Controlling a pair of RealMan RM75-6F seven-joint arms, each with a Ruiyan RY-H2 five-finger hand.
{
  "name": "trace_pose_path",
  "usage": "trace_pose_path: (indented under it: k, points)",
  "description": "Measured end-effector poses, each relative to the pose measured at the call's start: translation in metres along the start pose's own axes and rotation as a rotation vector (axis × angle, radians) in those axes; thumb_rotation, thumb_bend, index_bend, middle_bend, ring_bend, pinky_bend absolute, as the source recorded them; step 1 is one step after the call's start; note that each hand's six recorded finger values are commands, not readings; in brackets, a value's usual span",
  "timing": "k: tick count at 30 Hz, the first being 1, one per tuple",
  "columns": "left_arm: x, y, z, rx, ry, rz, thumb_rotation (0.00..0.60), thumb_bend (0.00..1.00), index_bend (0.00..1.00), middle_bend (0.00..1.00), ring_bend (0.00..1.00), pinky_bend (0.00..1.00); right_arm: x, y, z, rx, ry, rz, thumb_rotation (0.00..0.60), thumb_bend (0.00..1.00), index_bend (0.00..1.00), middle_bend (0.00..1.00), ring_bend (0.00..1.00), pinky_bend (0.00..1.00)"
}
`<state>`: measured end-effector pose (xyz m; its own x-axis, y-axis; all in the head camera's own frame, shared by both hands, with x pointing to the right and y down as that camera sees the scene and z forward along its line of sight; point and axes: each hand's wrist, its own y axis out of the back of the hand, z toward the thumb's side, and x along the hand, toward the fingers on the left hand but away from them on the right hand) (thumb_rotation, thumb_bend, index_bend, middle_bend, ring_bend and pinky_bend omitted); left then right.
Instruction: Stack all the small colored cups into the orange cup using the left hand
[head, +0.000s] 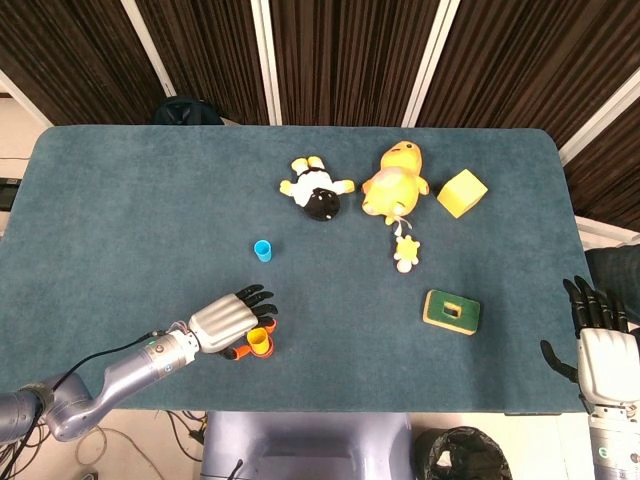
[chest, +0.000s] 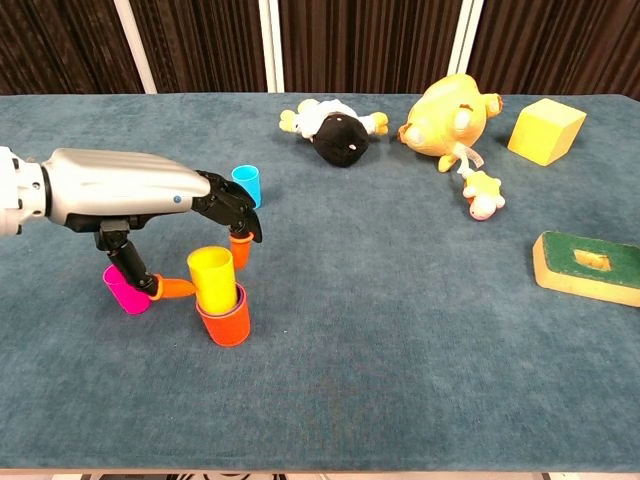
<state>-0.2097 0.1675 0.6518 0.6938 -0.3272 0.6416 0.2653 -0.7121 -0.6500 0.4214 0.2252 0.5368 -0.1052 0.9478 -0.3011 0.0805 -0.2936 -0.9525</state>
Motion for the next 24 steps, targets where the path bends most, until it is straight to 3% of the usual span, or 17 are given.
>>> trace_pose_path:
  k: [5,13,18,24]
  points:
    - [0.0,0.002,0.001,-0.001,0.009,-0.007,0.6,0.25,0.09,0.14,0.02,0.04,0.0,0.0,0.0,0.0,-0.001,0.001,0.6,0.33,0.05,0.07,0.14,0.07]
    - [-0.002,0.019,-0.003,-0.037,0.031,0.068,0.6,0.21,0.13,0.15,0.02,0.06,0.0,-0.001,0.0,0.0,0.001,0.004,0.6,0.33,0.05,0.07,0.14,0.07]
    - [-0.008,0.031,-0.034,-0.084,0.13,0.171,0.6,0.21,0.13,0.14,0.02,0.07,0.001,-0.002,0.0,0.002,0.001,0.008,0.6,0.33,0.05,0.07,0.14,0.07]
    - [-0.001,0.025,-0.088,-0.173,0.292,0.202,0.6,0.21,0.16,0.15,0.02,0.09,0.0,-0.004,0.003,0.009,0.006,0.016,0.6,0.33,0.05,0.07,0.14,0.07]
